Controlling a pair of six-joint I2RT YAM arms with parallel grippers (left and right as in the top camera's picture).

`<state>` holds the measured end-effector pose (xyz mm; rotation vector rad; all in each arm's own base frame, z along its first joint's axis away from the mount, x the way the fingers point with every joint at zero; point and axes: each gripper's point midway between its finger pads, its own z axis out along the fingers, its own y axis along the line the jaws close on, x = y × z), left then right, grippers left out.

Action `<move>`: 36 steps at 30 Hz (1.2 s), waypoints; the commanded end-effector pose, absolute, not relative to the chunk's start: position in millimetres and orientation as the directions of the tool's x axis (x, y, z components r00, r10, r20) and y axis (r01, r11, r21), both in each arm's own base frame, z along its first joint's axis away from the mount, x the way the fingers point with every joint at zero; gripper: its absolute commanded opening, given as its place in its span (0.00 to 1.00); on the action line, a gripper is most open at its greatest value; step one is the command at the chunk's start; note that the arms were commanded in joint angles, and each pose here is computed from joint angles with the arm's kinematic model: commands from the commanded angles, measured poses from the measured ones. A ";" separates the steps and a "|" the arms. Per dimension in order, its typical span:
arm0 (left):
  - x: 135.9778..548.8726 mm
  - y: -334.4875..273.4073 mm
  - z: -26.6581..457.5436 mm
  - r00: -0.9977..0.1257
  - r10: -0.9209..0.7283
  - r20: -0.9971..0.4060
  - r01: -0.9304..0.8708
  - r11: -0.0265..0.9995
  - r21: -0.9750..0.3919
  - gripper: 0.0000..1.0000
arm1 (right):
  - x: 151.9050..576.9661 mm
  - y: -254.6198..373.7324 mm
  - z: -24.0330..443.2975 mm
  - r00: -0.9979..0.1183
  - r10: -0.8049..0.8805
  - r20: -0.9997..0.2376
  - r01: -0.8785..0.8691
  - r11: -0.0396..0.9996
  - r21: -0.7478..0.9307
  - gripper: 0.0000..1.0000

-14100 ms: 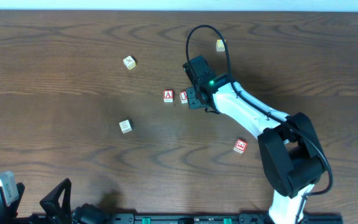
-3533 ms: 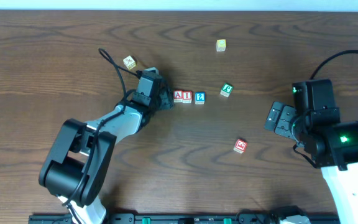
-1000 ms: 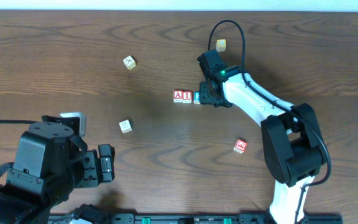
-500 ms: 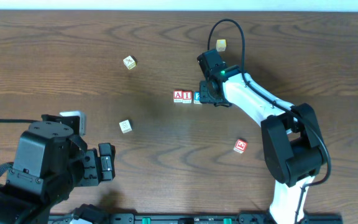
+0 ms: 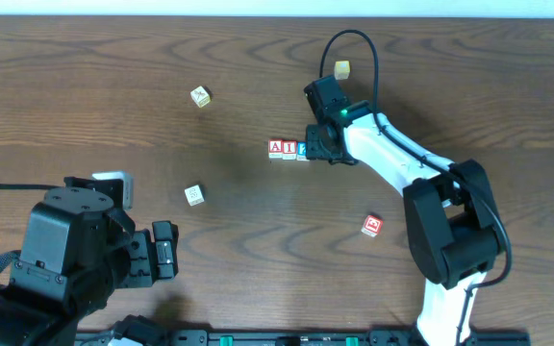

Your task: Spell out Ai2

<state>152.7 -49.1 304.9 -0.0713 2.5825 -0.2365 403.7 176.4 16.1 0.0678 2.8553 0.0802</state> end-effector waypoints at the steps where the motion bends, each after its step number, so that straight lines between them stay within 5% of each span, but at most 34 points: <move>1: 154.7 -48.4 309.0 -0.846 -0.105 -0.523 -0.009 0.983 -0.182 0.95 | 399.0 185.1 10.7 -0.962 0.056 -0.267 0.039 0.997 0.070 0.49; 15: 155.2 -46.2 308.7 -0.844 -0.104 -0.526 -0.015 0.985 -0.171 0.96 | 422.2 145.8 26.7 -0.915 0.071 -0.397 0.119 0.988 -0.098 0.50; 20: 162.6 -22.3 302.1 -0.827 -0.104 -0.553 -0.093 0.995 -0.048 0.95 | 433.4 139.4 66.5 -0.879 0.069 -0.473 0.111 0.992 -0.062 0.52; 27: 193.7 -20.0 261.3 -0.824 -0.092 -0.559 -0.127 0.992 0.024 0.95 | 416.0 115.8 174.8 -0.779 0.087 -0.620 0.136 0.990 -0.032 0.68; 31: 227.7 -23.4 225.2 -0.791 -0.076 -0.607 -0.137 0.989 0.055 0.96 | 380.4 85.5 240.6 -0.713 0.116 -0.692 0.179 0.984 -0.019 0.85; 36: 267.4 -38.1 175.9 -0.762 -0.045 -0.646 -0.105 0.993 0.054 0.96 | 326.5 51.1 277.9 -0.701 0.148 -0.697 0.215 0.977 -0.008 0.93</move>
